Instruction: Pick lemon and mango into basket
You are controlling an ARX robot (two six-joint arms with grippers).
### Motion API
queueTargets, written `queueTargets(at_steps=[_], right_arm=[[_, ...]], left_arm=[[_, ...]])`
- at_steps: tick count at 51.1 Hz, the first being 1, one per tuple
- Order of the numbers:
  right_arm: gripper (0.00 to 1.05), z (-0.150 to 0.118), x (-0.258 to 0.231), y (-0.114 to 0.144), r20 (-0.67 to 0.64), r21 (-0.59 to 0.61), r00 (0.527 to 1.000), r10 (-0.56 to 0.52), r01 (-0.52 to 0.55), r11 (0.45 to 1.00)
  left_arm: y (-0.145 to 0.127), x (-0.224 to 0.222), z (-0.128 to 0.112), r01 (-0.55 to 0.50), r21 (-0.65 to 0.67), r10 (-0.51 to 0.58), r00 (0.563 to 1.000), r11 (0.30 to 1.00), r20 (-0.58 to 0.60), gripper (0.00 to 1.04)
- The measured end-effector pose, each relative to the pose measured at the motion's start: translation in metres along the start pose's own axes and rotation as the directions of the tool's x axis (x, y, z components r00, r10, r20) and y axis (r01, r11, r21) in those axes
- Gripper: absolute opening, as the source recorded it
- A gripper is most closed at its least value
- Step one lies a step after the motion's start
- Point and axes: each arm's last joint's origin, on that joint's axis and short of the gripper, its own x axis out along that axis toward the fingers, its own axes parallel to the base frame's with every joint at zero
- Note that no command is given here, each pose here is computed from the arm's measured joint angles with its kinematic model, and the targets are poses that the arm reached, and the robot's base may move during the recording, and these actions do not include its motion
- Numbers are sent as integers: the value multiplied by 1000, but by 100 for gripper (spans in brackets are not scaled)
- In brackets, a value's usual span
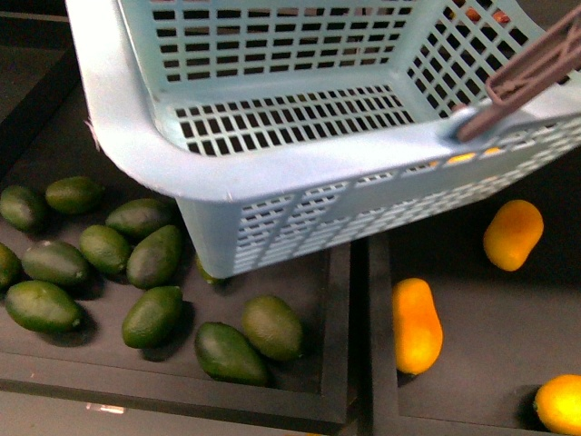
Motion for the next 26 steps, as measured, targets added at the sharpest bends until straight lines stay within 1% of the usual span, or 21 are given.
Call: queueTargets(at_steps=[6,12,13,14,15,16,17,18,19,20,21,22,23,24,26], right_arm=[[96,0,0,0,-2,0,1000,-2,2,1000],[96,0,0,0,-2,0,1000,-6,6,1000],[96,-1,2,0,-38,17,999,-38,39,999],[96,-1,5,-1,-146,69,980,-133,144,987],[96,1,8,-2,-226,78,953,-200,223,972],[96,2,10,-3,-267,98,934,-238,272,957],[96,4,12,-7,-332,89,888,-318,365,927],[96,5,13,-9,-360,102,864,-353,412,905],[96,5,15,-13,-409,90,816,-407,480,873],[96,5,16,-15,-430,100,795,-429,514,852],[96,5,18,-20,-464,94,757,-459,557,825],[96,4,19,-22,-476,98,743,-470,576,812],[96,3,21,-27,-492,109,721,-489,608,787],[96,2,23,-32,-502,121,704,-501,632,766],[96,2,27,-39,-508,141,695,-509,650,747]], left_arm=[[0,-1,2,-12,12,11,1000,1000,26,5],[0,-1,1,-2,15,1,1000,1000,7,5],[0,-1,1,0,13,0,1000,1000,3,5],[-1,0,-1,4,10,-4,1000,1000,-3,5],[-1,0,-1,7,11,-7,1000,1000,-8,5],[-2,0,-2,6,12,-6,1000,1000,-8,5],[-2,0,-3,8,13,-8,1000,1000,-11,5],[-3,0,-4,9,13,-9,1000,1000,-13,5],[-3,0,-5,11,14,-11,1000,1000,-15,5],[-4,0,-5,12,15,-11,1000,1000,-17,5],[-4,0,-7,13,17,-13,1000,1000,-20,5],[-5,0,-7,14,18,-14,1000,1000,-22,5],[-5,0,-8,17,19,-17,999,1000,-27,5],[-5,0,-8,19,19,-18,999,1000,-30,5],[-5,0,-8,19,17,-19,999,1000,-33,5]])
